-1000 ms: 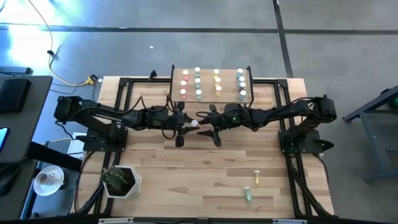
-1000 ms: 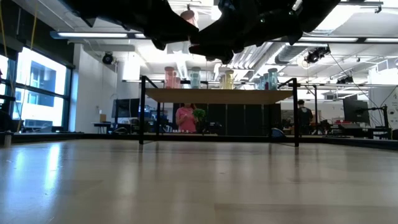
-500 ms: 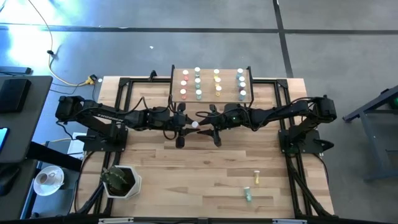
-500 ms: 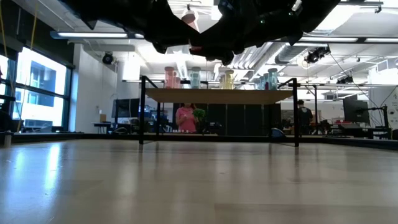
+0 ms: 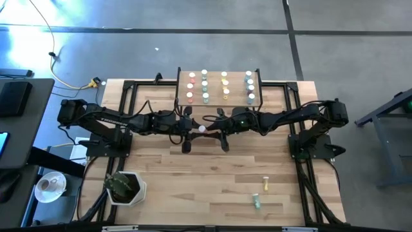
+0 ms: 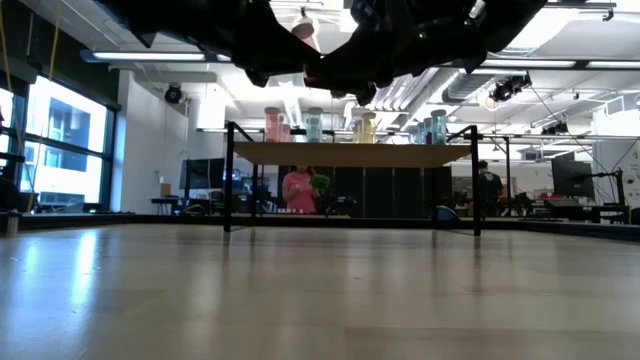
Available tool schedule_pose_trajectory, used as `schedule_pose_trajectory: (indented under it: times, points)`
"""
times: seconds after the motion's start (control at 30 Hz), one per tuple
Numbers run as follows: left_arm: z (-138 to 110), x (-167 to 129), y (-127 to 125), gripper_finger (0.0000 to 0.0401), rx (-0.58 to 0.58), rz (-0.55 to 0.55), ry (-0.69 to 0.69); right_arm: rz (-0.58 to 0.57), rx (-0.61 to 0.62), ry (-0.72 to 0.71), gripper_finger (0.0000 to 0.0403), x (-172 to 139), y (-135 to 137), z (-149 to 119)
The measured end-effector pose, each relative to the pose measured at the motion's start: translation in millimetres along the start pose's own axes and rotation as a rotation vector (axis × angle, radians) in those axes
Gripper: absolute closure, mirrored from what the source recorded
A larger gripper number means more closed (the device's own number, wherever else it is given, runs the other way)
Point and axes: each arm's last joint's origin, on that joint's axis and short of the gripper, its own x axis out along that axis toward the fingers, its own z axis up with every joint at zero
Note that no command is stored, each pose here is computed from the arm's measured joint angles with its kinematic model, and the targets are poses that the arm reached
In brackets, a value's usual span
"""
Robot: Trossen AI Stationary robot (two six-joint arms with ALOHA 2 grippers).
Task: Pick and place medicine bottles onto shelf by color
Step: Put the red medicine bottle on the shelf
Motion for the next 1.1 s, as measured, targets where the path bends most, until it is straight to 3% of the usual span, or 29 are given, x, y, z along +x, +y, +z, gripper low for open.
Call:
schedule_pose_trajectory:
  times: [0.27,0.73,1.1]
  points:
    - [0.0,0.0,0.1,0.0291,0.004,0.004,0.000,0.004,0.018,0.000,0.0316,0.0,0.1,0.0]
    - [-1.1,-0.3,0.7,0.0177,-0.026,0.054,0.017,0.006,0.026,0.005,0.0323,0.0,0.3,-0.5]
    - [-2.5,-6.0,1.2,0.0169,-0.028,0.056,0.066,-0.030,0.030,0.018,0.0324,-0.4,-3.0,-1.8]
